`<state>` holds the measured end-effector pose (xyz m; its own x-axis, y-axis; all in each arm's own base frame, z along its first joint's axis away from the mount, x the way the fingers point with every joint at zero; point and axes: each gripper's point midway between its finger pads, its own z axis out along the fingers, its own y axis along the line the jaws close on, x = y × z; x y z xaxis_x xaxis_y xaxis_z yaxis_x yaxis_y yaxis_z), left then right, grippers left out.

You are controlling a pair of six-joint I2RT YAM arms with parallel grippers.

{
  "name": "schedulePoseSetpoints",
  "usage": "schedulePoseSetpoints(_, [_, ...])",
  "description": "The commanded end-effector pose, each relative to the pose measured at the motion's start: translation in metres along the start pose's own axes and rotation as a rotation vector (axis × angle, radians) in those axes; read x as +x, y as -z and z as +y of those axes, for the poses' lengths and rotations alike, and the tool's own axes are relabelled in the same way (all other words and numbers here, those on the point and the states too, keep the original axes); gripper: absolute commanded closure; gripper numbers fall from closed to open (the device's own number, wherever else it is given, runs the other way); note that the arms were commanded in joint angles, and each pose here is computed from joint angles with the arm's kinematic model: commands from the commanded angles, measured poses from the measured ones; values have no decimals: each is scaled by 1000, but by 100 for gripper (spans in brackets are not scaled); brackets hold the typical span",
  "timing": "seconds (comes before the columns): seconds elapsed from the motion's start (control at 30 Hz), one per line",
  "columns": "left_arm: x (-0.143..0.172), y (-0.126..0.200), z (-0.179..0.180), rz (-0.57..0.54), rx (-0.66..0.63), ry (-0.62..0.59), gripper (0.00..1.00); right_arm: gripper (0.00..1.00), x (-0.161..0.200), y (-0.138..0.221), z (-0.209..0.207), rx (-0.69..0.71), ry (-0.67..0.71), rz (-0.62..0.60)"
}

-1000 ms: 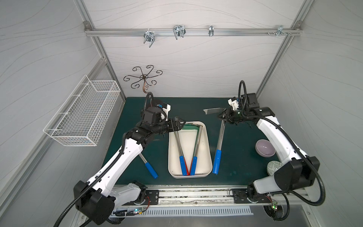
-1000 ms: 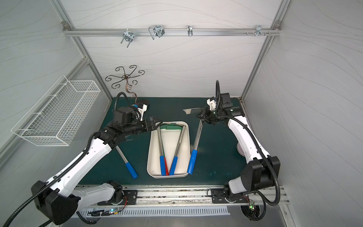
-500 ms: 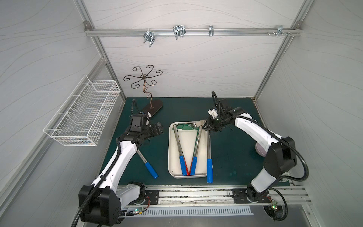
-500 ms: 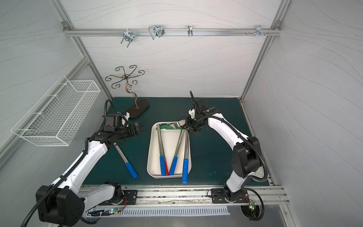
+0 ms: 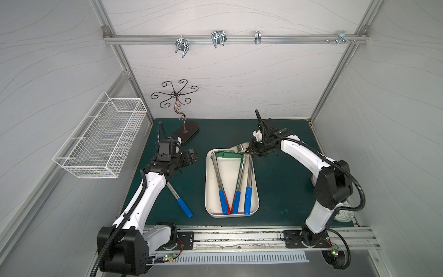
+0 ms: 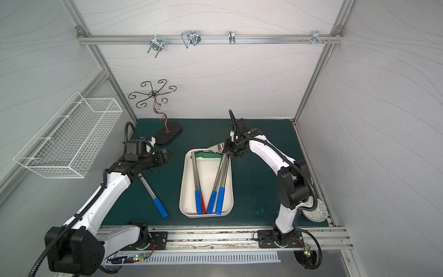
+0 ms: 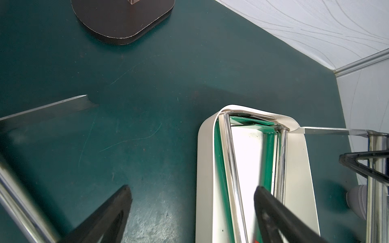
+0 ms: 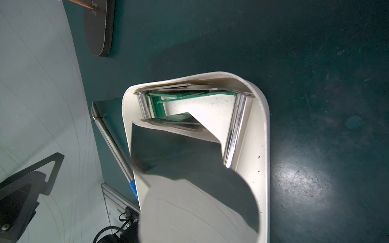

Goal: Put the small hoe into the storage box
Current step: Place the hoe in the storage box.

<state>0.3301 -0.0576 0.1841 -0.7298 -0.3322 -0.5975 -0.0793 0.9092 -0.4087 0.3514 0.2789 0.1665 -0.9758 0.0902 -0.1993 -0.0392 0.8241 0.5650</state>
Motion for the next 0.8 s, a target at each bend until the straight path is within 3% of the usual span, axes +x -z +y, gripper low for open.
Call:
schedulePoseSetpoints(0.0, [-13,7,-4,-55,17,-13,8,100,-16,5,20,-43,10,-53])
schedulePoseSetpoints(0.77, [-11,6,-5,-48,27,-6,8,100,-30,-20,14,-18,30,-62])
